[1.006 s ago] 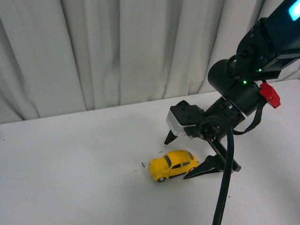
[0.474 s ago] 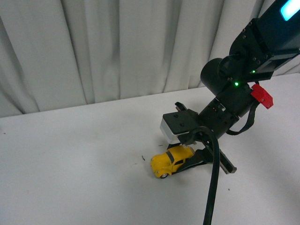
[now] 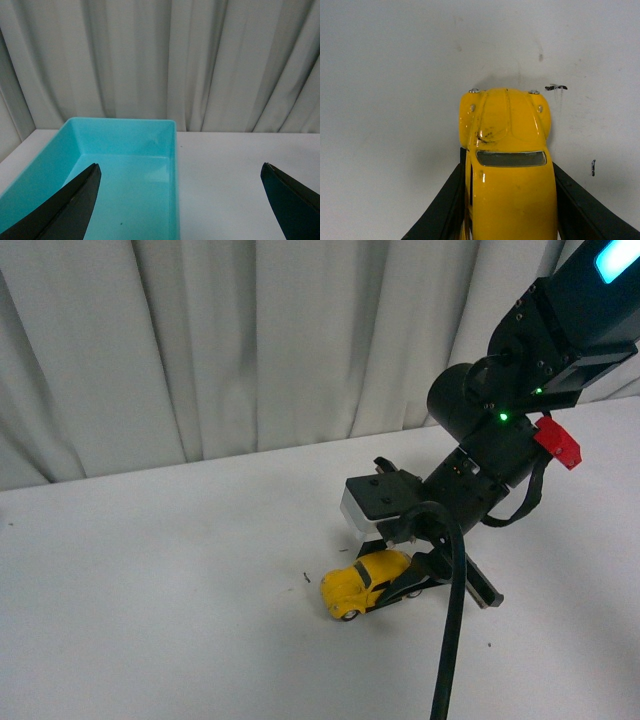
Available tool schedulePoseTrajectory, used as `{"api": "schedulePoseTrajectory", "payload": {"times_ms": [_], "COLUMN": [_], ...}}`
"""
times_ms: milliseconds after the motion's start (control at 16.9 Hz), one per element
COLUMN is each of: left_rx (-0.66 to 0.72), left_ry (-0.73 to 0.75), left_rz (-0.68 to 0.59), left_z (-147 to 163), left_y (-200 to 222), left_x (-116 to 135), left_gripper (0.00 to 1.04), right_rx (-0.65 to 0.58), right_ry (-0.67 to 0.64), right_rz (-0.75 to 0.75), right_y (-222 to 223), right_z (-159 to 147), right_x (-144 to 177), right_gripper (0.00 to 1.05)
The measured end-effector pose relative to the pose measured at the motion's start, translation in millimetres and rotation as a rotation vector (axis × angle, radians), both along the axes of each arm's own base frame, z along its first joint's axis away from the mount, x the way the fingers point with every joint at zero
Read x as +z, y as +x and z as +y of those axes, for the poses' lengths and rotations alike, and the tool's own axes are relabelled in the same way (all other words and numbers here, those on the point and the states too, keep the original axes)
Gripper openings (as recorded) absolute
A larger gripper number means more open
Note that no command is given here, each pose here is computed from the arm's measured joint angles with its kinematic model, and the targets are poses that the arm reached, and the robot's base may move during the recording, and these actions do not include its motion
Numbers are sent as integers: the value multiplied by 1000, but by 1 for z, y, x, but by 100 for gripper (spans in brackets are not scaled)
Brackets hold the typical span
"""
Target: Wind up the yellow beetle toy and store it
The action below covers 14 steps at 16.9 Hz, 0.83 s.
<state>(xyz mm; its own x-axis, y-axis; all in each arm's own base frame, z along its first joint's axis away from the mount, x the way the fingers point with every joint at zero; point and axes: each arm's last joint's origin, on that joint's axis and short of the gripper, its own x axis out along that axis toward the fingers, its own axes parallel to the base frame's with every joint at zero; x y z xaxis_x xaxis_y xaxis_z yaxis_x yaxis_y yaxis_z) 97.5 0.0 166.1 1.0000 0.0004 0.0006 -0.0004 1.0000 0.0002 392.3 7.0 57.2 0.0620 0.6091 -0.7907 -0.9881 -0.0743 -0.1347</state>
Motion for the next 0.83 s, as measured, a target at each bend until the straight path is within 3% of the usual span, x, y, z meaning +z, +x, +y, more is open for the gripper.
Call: {"api": "schedulePoseTrajectory", "payload": {"times_ms": [592,829], "left_rx": [1,0], "left_ry": [0,0], "left_rz": [0,0], "left_z": [0,0], "left_y": [0,0], "left_x": [0,0], "left_gripper": [98,98], "right_rx": [-127,-195], "right_ry": [35,40], "right_rz": [31,46], "right_y": [-9,-26], "right_z": [-32,-58], "right_x": [-11,-14], "right_gripper": [42,42]}}
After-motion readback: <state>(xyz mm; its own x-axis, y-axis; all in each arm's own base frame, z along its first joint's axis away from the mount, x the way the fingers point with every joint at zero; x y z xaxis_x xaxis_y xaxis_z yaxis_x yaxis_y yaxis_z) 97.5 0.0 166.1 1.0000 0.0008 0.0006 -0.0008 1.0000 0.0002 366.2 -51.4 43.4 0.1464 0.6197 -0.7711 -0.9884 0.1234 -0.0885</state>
